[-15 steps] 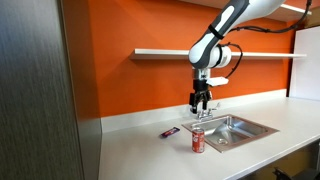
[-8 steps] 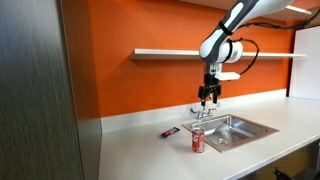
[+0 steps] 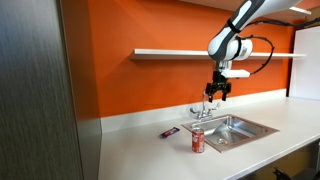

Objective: Take the red can out of the sink and place it on the left side of the counter.

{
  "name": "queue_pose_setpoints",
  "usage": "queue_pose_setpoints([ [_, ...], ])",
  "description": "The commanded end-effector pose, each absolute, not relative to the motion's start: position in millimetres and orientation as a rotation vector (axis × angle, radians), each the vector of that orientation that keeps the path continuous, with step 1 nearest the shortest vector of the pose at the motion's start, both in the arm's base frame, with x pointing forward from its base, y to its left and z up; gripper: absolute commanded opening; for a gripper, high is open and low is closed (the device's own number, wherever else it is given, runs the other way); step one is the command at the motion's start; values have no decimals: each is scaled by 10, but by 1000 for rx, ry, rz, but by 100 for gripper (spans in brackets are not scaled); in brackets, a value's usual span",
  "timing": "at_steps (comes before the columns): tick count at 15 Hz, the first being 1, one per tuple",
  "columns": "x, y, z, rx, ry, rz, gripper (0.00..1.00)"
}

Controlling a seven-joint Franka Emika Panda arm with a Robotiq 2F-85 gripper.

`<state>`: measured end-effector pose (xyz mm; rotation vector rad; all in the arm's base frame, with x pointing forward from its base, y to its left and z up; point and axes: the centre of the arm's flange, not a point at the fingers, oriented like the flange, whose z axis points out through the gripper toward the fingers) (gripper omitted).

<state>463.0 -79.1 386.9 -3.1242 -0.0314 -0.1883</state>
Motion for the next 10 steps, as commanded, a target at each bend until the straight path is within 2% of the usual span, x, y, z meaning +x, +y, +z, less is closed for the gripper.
queue_pose_setpoints([
  [1, 4631, -789, 3862, -3124, -32, -186, 100],
  [10, 4636, -772, 3848, -3125, -38, -182, 100],
])
